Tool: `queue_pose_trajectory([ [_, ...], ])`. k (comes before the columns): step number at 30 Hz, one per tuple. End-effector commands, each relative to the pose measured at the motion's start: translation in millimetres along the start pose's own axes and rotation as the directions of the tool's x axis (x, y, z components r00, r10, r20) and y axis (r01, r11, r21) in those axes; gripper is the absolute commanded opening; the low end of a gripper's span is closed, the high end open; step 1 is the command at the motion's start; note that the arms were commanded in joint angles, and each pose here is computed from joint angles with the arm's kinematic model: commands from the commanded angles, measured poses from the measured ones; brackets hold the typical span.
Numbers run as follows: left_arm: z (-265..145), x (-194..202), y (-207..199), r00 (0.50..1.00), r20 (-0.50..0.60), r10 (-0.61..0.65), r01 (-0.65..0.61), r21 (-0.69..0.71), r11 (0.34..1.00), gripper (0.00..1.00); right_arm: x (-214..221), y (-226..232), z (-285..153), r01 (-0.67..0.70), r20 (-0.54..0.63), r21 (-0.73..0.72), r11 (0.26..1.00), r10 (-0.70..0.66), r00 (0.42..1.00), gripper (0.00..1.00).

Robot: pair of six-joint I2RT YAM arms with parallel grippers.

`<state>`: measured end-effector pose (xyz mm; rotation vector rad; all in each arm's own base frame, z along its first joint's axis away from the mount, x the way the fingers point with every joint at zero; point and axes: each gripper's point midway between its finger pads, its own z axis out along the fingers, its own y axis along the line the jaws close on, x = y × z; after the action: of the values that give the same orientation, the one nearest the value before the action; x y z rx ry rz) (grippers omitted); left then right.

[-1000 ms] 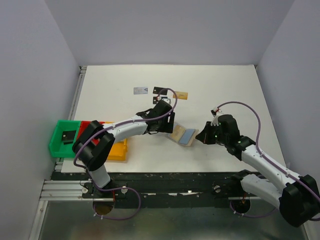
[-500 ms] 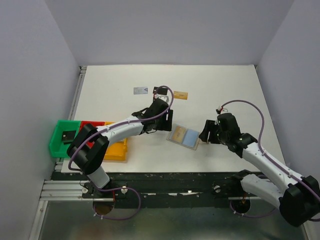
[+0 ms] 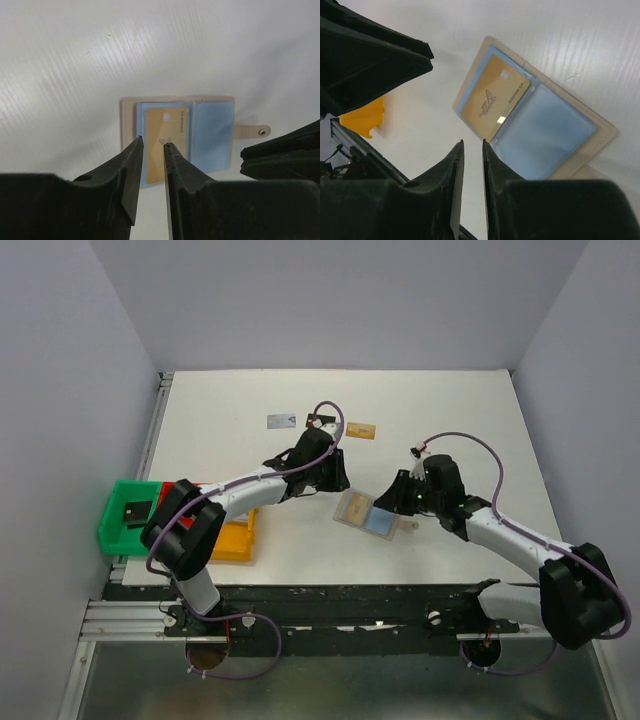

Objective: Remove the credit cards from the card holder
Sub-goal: Remove the credit card from the card holder.

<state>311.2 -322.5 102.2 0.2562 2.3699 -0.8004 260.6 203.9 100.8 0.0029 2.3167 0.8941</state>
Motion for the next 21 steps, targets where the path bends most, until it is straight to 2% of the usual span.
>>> queue_pose_trajectory([
  [1, 16.1, -1.8, -2.1, 0.999, -0.03, -0.038, 0.04, 0.056, 0.998, 0.34, 3.7, 15.4, 18.0, -0.065, -0.033, -0.119, 0.991, 0.061, 0.998, 0.3],
  [6, 24.0, 4.4, -6.9, 0.997, -0.047, -0.059, 0.063, 0.104, 0.993, 0.31, 14.1, 7.0, 36.9, -0.114, -0.086, -0.111, 0.987, 0.105, 0.991, 0.33],
  [13, 30.2, 21.8, 2.4, 0.994, -0.089, -0.063, 0.071, 0.086, 0.994, 0.29, 31.6, -14.7, 54.4, -0.155, -0.143, -0.035, 0.987, 0.149, 0.978, 0.36],
  [21, 35.0, 39.9, 6.1, 0.988, -0.143, -0.062, 0.071, 0.063, 0.995, 0.29, 38.4, -21.2, 62.6, -0.174, -0.16, -0.024, 0.984, 0.168, 0.973, 0.38],
])
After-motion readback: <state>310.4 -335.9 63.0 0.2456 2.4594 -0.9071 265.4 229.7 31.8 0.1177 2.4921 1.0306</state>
